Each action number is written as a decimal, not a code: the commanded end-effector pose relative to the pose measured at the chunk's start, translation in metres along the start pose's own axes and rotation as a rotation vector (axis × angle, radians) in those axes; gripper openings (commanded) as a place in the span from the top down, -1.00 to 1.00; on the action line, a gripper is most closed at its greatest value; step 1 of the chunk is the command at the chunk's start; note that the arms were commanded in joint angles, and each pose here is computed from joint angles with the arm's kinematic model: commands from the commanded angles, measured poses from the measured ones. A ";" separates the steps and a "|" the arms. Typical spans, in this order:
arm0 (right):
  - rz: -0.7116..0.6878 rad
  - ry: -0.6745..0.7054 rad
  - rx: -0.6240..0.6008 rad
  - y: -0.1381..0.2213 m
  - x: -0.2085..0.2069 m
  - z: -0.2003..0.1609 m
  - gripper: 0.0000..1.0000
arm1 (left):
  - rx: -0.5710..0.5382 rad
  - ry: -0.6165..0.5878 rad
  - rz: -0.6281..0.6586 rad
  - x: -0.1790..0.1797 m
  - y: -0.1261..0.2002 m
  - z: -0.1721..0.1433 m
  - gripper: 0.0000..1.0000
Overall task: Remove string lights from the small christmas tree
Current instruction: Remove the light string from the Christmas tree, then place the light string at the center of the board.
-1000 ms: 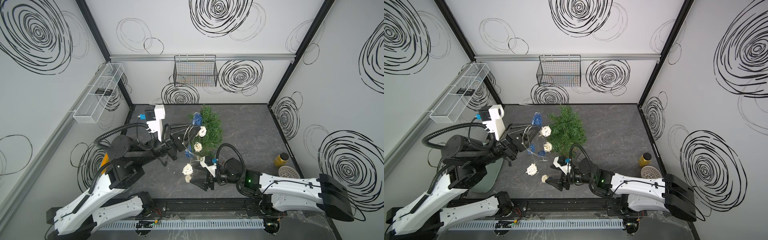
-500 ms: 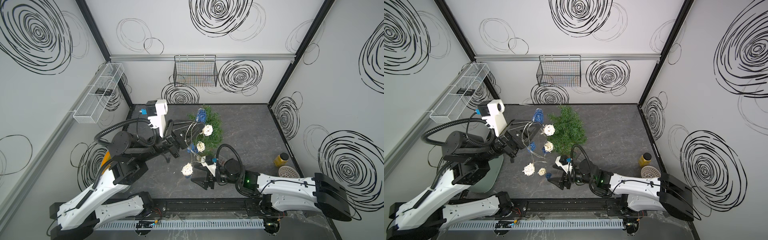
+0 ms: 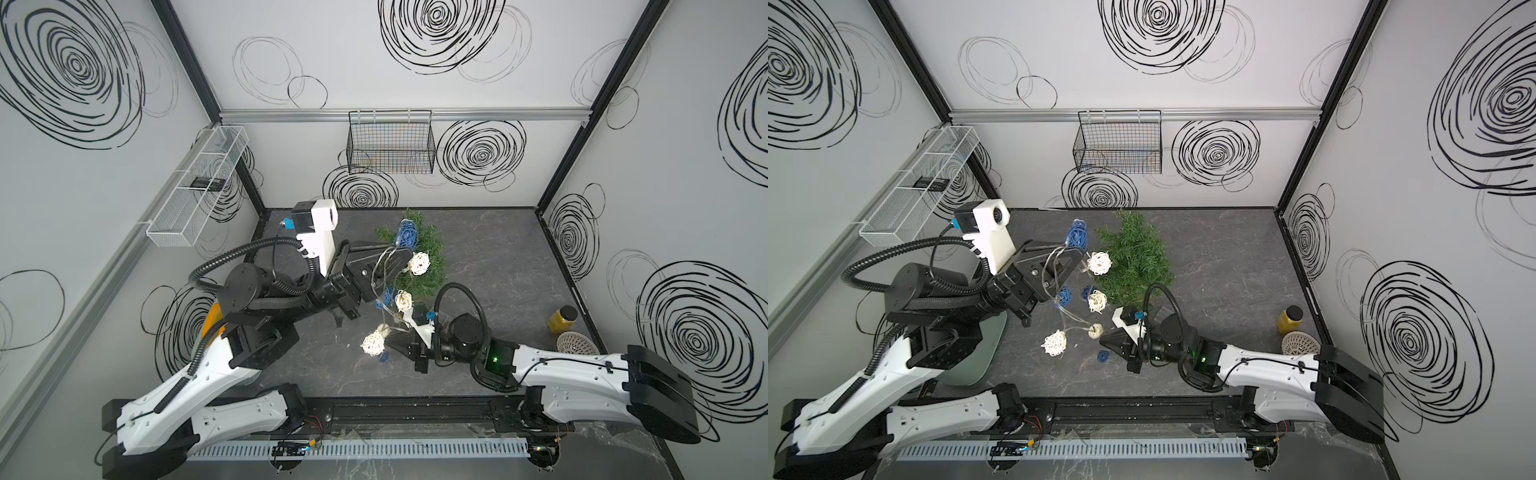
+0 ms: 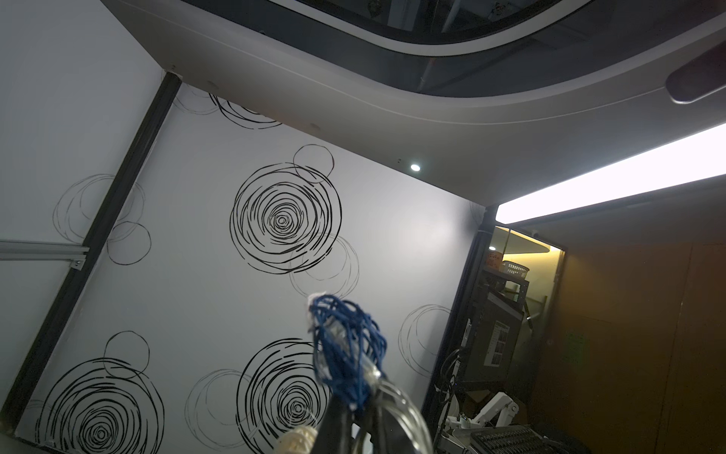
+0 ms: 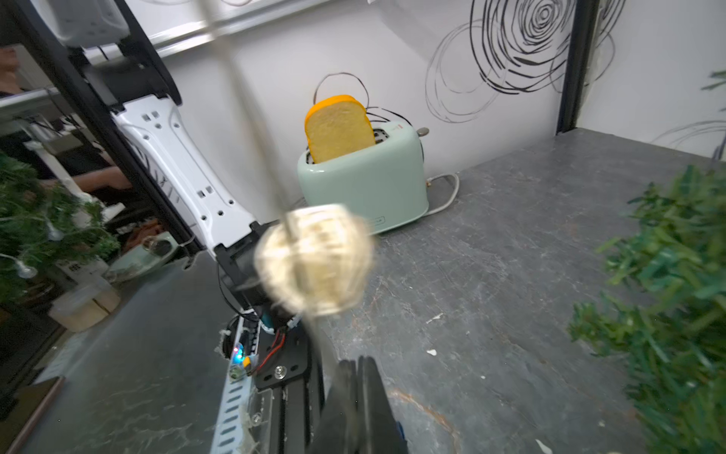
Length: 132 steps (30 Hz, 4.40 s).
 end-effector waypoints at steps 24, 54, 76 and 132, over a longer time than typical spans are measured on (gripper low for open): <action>-0.309 0.108 -0.509 0.097 0.022 0.195 1.00 | 0.022 -0.182 0.065 0.003 0.006 0.004 1.00; -1.015 -0.269 -0.636 0.218 -0.090 0.157 1.00 | 0.298 -0.105 0.122 0.041 -0.084 -0.120 1.00; -1.055 -0.678 -0.592 0.245 -0.124 0.044 -0.46 | 0.578 -0.132 0.653 0.216 -0.130 -0.235 1.00; -1.141 -0.370 -0.781 0.263 -0.123 0.166 -0.95 | 0.156 -0.366 0.843 0.159 0.039 -0.005 -0.92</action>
Point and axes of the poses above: each gripper's point midway between its finger pads, its own y axis back along the fingers, its own x axis along the line the jaws close on, z = x × y, the point moved 5 cm from there along y, back along the fingers, and after that the axes turned 10 degrees about -y, right-handed, at the moved point
